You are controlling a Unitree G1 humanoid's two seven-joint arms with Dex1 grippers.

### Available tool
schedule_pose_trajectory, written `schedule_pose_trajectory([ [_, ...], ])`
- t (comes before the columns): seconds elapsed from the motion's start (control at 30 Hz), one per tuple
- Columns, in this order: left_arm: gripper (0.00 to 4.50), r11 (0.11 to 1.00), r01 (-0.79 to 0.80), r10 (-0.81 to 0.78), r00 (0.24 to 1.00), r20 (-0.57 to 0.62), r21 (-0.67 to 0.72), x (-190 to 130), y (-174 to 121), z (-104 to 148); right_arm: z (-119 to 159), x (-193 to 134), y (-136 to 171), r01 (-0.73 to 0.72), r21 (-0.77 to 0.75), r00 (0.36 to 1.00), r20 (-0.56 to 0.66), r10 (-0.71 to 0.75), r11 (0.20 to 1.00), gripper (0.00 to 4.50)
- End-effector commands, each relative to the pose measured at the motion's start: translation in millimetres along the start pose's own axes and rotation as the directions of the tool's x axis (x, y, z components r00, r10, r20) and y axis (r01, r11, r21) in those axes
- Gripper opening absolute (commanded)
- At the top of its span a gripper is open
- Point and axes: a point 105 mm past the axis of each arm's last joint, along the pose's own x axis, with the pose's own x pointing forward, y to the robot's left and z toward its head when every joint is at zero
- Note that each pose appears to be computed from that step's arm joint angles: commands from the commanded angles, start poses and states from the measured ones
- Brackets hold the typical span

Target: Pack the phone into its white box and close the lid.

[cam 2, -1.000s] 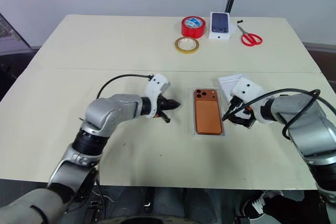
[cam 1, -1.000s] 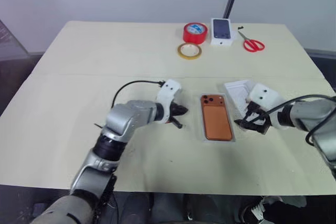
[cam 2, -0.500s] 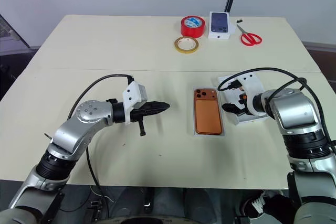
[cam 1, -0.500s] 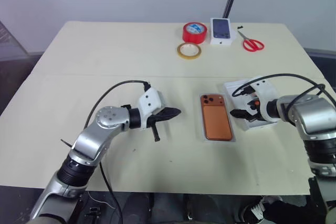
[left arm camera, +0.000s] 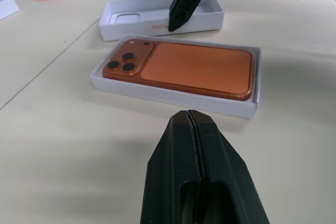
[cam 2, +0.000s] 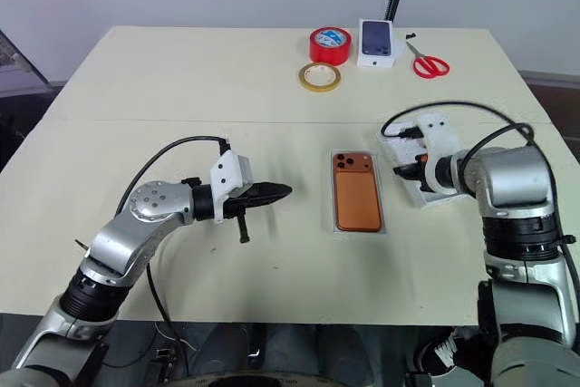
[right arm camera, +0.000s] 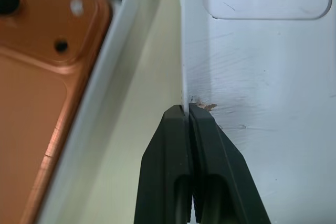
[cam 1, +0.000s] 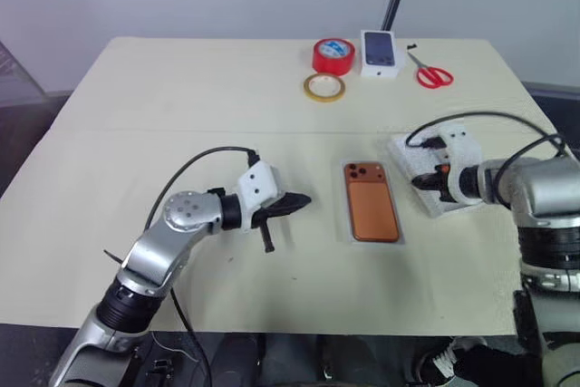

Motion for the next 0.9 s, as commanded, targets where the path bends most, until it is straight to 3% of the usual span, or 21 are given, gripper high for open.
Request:
schedule_pose_trajectory([
  [0.03,0.00,0.984,-0.173,0.175,0.983,0.056,-0.041,-13,32,8,43,-30,20,-0.161,0.067,0.965,0.218,0.143,0.985,0.04],
  [0.13,0.00,0.939,-0.321,0.331,0.941,0.073,-0.124,-26,63,5,55,-35,62,-0.441,0.056,0.861,0.309,0.405,0.896,0.04],
  [0.2,0.00,0.927,-0.347,0.359,0.930,0.074,-0.140,-29,70,3,53,-36,78,-0.511,0.049,0.825,0.309,0.474,0.858,0.04],
  [0.3,0.00,0.917,-0.377,0.387,0.920,0.065,-0.130,-32,79,1,52,-37,125,-0.707,0.083,0.687,0.314,0.655,0.702,0.04],
  [0.37,0.00,0.917,-0.379,0.389,0.919,0.064,-0.125,-32,80,0,50,-44,149,-0.759,0.144,0.638,0.359,0.681,0.635,0.04],
  [0.47,0.00,0.923,-0.368,0.377,0.924,0.071,-0.114,-29,77,2,35,-33,168,-0.747,0.297,0.664,0.388,0.639,0.595,0.04],
  [0.7,0.00,0.938,-0.323,0.334,0.940,0.074,-0.128,-14,62,-1,7,-19,177,-0.659,0.468,0.751,0.389,0.533,0.588,0.04],
  [0.8,0.00,0.955,-0.270,0.279,0.957,0.072,-0.120,2,50,0,5,-17,171,-0.633,0.485,0.774,0.379,0.508,0.603,0.92],
  [0.9,0.00,0.970,-0.215,0.226,0.969,0.095,-0.118,20,40,6,7,-20,158,-0.610,0.405,0.791,0.346,0.504,0.681,2.49],
])
